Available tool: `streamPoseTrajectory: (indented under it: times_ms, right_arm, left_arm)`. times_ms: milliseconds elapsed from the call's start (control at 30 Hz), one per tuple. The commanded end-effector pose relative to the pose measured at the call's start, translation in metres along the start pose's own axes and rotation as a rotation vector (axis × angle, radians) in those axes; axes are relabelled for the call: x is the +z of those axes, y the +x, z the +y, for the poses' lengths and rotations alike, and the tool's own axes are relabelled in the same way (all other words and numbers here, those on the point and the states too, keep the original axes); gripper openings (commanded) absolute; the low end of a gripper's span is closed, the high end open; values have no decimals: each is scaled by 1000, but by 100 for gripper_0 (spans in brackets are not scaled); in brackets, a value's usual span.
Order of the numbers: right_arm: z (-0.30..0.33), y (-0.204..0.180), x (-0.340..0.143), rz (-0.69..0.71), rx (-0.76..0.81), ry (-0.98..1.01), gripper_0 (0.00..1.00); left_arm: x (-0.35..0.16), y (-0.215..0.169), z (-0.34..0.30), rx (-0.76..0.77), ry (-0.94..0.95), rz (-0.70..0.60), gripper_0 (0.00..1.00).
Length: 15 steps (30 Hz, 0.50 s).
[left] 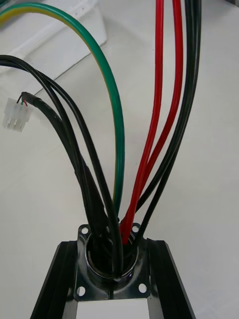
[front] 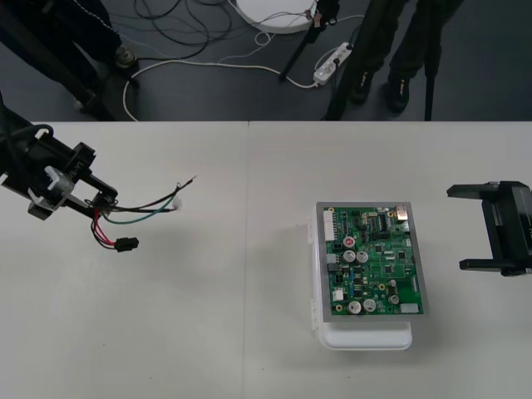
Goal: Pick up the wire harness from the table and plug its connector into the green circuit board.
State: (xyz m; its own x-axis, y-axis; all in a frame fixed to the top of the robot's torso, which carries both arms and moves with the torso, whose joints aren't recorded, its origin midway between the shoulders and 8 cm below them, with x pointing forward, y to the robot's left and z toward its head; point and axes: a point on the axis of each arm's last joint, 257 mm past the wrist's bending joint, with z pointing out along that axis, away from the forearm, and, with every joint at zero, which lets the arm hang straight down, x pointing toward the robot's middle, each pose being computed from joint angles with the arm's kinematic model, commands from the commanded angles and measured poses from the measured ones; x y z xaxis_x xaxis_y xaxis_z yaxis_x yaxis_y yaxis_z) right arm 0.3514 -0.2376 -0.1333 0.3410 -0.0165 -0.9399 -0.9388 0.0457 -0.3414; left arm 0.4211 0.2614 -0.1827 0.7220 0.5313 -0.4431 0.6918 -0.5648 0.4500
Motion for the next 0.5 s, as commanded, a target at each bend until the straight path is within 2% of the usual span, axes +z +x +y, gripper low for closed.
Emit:
streamPoseTrajectory:
  times_ms: [33,500]
  right_arm:
    - [-8,-10,4,-20,18,-9,100]
    - [-9,-10,4,-20,33,-10,100]
  left_arm:
    - [-18,-10,-24,-81,27,15,0]
    - [-3,-50,-14,-255,-77,-38,0]
